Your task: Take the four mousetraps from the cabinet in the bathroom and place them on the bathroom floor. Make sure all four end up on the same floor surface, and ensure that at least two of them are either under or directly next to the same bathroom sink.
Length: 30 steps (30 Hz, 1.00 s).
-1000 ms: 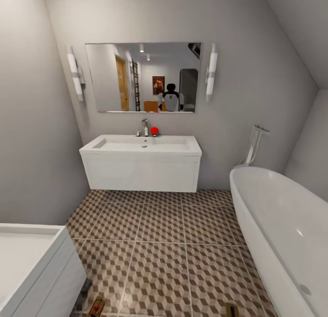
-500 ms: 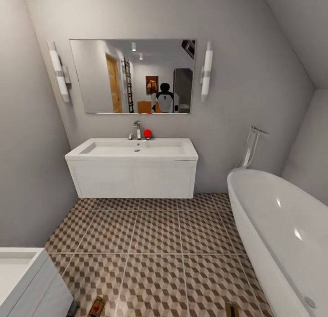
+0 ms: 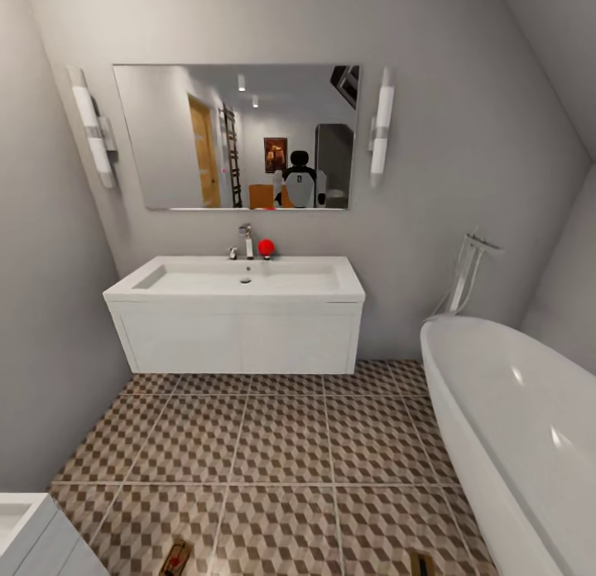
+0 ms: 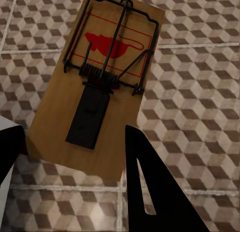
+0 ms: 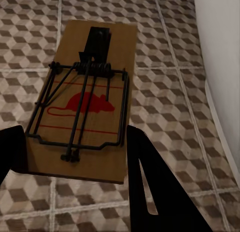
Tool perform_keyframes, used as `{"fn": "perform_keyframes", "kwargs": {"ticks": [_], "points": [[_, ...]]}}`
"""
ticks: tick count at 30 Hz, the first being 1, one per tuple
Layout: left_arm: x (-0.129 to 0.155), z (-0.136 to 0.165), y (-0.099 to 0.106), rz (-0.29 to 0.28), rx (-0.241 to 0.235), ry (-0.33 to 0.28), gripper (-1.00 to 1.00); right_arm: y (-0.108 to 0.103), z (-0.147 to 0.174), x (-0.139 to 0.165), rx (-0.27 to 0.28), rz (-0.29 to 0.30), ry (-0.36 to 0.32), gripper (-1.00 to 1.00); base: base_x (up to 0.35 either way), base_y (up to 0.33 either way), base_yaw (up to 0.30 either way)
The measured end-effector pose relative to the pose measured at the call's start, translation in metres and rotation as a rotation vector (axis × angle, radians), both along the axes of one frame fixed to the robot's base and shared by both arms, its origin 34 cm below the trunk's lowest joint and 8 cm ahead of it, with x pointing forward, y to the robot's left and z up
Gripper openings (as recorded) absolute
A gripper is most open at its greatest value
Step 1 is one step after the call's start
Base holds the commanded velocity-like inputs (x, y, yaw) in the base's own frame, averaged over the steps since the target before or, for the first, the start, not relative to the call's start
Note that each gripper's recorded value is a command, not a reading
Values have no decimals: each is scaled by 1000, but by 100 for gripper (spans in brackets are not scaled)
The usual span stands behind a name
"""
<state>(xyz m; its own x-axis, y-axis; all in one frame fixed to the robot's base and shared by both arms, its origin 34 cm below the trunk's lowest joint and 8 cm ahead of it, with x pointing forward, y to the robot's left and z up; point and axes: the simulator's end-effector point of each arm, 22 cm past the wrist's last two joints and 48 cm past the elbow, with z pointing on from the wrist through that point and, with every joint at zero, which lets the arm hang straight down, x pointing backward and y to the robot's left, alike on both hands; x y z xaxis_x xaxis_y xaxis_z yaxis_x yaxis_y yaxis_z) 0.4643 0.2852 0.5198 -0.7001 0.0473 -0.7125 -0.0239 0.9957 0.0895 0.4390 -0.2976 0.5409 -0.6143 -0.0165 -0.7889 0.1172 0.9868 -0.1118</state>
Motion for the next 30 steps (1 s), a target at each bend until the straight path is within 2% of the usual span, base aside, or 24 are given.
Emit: {"fn": "perform_keyframes", "kwargs": {"ticks": [30], "points": [[0, 0, 0, 0, 0, 0, -100, 0, 1, 1, -2, 10, -4, -100, 282, 0, 0]]}}
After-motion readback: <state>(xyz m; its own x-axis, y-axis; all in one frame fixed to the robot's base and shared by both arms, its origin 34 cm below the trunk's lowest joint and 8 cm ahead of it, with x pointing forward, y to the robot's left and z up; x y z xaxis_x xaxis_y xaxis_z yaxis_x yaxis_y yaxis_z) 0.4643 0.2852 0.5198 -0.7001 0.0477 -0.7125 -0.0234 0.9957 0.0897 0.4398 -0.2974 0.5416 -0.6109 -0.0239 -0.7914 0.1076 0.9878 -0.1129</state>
